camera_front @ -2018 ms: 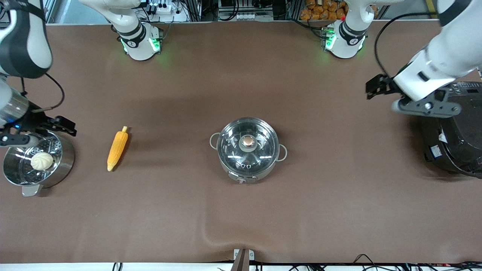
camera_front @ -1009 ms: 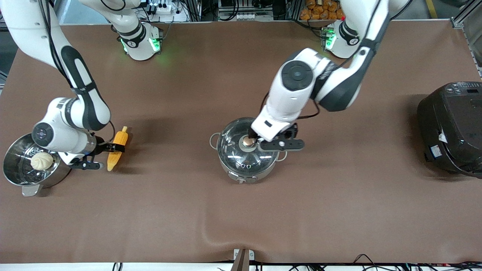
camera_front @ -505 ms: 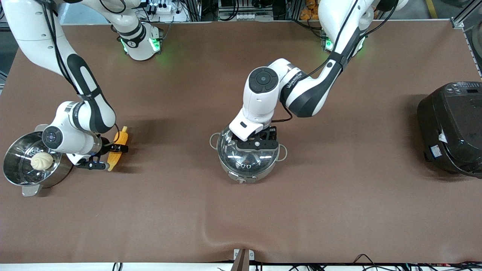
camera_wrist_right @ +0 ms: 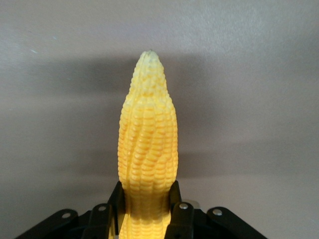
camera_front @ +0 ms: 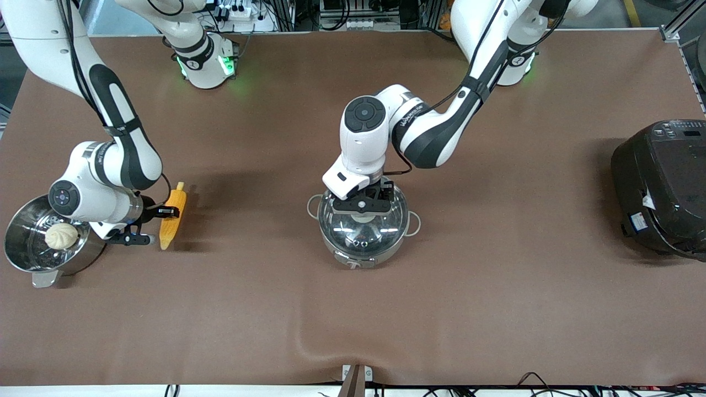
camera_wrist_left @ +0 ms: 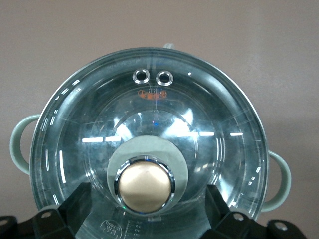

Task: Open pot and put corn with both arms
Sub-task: 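Lift the corn with the right gripper while the left gripper lifts the lid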

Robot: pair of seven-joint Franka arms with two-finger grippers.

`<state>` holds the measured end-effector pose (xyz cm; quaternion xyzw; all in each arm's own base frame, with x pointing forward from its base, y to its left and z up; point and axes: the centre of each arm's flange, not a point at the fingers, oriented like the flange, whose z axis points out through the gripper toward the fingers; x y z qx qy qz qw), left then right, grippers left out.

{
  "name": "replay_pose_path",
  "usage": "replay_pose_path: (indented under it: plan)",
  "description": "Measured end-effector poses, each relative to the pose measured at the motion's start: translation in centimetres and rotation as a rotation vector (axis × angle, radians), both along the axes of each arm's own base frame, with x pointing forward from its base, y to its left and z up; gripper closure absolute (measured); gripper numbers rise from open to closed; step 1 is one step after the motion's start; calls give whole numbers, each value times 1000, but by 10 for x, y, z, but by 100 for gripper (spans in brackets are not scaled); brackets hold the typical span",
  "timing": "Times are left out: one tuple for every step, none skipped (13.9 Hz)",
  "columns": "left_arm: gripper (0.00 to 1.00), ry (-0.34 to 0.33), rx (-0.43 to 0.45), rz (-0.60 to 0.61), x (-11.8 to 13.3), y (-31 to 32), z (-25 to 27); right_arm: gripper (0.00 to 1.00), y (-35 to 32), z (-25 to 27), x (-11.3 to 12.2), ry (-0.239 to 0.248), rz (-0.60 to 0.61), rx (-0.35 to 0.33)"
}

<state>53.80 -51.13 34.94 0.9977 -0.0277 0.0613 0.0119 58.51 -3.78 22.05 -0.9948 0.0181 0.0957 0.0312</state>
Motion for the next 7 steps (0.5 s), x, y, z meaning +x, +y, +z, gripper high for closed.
replay_pose_path:
  plan:
    - [0,1,1,0,0,0,-1,61,3,9,3,-7,24,5]
    - [0,2,2,0,0,0,-2,61,8,23,7,-7,50,11]
    - [0,4,3,0,0,0,-4,61,14,40,12,-15,71,14]
    - [0,5,5,0,0,0,-6,61,22,58,18,-28,91,17]
    - [0,6,7,1,1,0,-7,63,31,77,23,-42,112,18]
    - [0,7,7,1,1,0,-8,67,42,94,27,-57,132,20]
    - [9,7,7,7,1,1,-8,69,55,112,31,-68,153,22]
